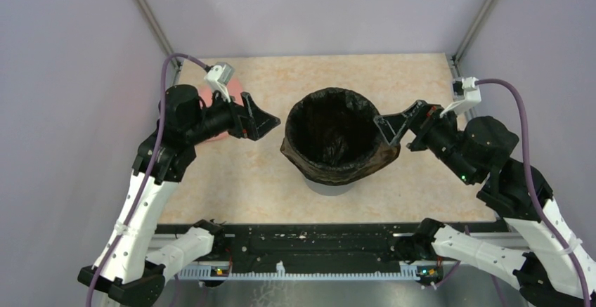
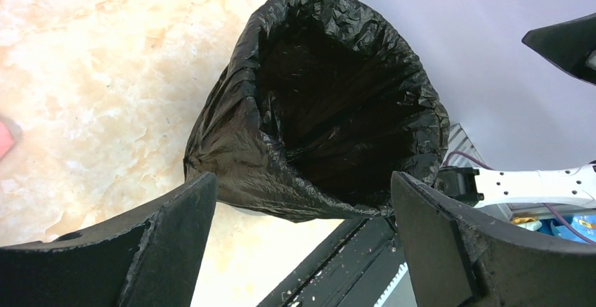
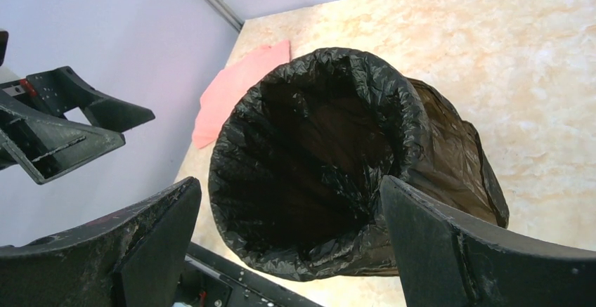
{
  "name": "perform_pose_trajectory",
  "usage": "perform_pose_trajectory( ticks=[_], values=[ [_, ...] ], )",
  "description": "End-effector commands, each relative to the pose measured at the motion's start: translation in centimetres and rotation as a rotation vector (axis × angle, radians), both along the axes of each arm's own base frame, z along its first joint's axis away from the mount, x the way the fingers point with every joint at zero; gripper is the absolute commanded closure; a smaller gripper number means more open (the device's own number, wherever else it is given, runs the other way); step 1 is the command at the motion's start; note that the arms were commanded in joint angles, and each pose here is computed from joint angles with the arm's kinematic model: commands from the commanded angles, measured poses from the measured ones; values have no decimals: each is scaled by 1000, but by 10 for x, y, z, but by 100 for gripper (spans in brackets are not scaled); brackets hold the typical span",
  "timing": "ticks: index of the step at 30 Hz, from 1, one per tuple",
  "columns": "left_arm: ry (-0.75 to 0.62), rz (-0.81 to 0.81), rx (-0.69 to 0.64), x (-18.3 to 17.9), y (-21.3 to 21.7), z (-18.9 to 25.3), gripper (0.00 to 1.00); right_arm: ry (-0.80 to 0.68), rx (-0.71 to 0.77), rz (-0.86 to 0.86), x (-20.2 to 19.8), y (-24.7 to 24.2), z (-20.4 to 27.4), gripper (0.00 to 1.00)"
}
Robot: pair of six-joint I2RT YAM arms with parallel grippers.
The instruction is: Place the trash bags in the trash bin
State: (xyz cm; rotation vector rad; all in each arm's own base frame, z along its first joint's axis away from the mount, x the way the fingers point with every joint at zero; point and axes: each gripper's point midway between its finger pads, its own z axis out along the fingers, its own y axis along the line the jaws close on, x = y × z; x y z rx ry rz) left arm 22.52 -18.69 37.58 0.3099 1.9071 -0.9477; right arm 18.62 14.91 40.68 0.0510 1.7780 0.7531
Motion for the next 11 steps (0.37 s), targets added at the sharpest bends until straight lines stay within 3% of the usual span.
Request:
perform_pose_trajectory(
  ticks=[1, 11],
  values=[
    [-52, -10, -15, 3, -2, 11, 1, -20, 7, -8, 5, 3, 4, 1],
    [-59, -17, -23, 3, -4, 12, 1, -23, 1, -5, 6, 5, 4, 1]
  ],
)
